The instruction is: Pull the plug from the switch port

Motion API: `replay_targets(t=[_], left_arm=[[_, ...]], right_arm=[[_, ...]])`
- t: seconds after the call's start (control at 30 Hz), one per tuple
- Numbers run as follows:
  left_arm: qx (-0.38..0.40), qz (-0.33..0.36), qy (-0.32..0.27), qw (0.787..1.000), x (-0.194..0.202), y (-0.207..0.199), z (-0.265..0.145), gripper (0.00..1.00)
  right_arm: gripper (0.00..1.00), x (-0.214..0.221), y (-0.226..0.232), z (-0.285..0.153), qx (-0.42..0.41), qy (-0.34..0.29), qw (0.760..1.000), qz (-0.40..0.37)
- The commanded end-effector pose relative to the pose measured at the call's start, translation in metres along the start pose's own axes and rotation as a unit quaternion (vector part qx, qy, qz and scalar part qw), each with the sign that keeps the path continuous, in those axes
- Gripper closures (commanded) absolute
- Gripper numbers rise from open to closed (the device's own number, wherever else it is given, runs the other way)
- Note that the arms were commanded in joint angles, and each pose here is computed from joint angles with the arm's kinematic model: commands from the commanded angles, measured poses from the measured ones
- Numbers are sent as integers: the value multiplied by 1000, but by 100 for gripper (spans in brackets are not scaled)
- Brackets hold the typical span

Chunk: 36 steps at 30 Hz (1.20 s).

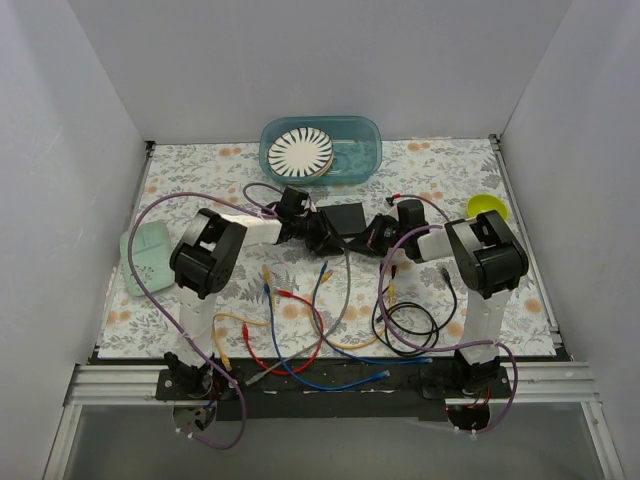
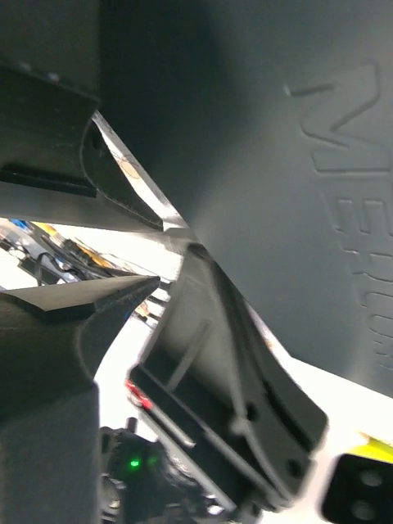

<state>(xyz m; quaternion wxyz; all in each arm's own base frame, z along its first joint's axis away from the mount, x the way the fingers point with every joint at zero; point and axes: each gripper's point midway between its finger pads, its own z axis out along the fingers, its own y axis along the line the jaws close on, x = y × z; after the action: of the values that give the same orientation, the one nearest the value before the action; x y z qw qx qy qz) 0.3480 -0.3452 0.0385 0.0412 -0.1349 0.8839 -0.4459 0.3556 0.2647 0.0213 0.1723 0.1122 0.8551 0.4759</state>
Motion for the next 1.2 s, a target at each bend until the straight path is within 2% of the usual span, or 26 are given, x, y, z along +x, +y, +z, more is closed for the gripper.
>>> replay_targets(t=[0.0, 0.17, 0.23, 0.3, 0.33, 0.37, 0.47, 0.53, 0.57, 0.6, 0.7, 0.73, 0.87, 0.97, 1.1, 1.17], left_arm=[[-58, -45, -46, 996, -23, 31, 11, 71], [-52, -45, -75, 995, -45, 20, 7, 72], [-42, -36, -92, 994, -51, 7, -7, 71], [-43, -35, -111, 992, -56, 9, -22, 71], [-31, -25, -124, 991, -58, -3, -36, 71], [-26, -20, -136, 990, -60, -9, -46, 71], [-11, -8, -168, 986, -65, -20, -78, 69], [-6, -8, -185, 983, -69, -23, -94, 67], [6, 2, -197, 980, -69, -35, -107, 66], [10, 4, -207, 978, -70, -39, -116, 66], [10, 7, -229, 973, -73, -50, -135, 64], [6, 6, -230, 973, -73, -51, -136, 64], [-60, -23, -216, 974, -69, -24, -134, 65], [-114, -44, -220, 968, -58, 0, -143, 65], [-194, -58, -289, 936, -51, 28, -184, 64], [-203, -52, -301, 930, -45, 29, -198, 65]], right_arm=[[99, 43, -30, -12, 60, 55, 997, -3], [99, 62, -34, -28, 75, 65, 995, -11], [99, 59, -31, -42, 100, 51, 993, -29], [99, 40, -27, -57, 137, 7, 988, -71], [99, 44, -34, -67, 169, 12, 983, -66], [99, 35, -38, -74, 197, -10, 977, -79], [97, 28, -27, -87, 201, -27, 974, -102], [81, 19, -11, -87, 184, -32, 975, -119], [69, 13, 0, -88, 175, -44, 975, -131], [64, -1, 18, -89, 166, -63, 973, -148], [56, -21, 33, -96, 184, -88, 964, -170], [56, -30, 45, -98, 185, -88, 962, -178], [57, -36, 42, -95, 207, -84, 960, -168], [62, -37, 51, -97, 197, -84, 962, -170], [66, -26, 84, -100, 153, -79, 963, -208], [66, -21, 95, -108, 159, -86, 954, -241]])
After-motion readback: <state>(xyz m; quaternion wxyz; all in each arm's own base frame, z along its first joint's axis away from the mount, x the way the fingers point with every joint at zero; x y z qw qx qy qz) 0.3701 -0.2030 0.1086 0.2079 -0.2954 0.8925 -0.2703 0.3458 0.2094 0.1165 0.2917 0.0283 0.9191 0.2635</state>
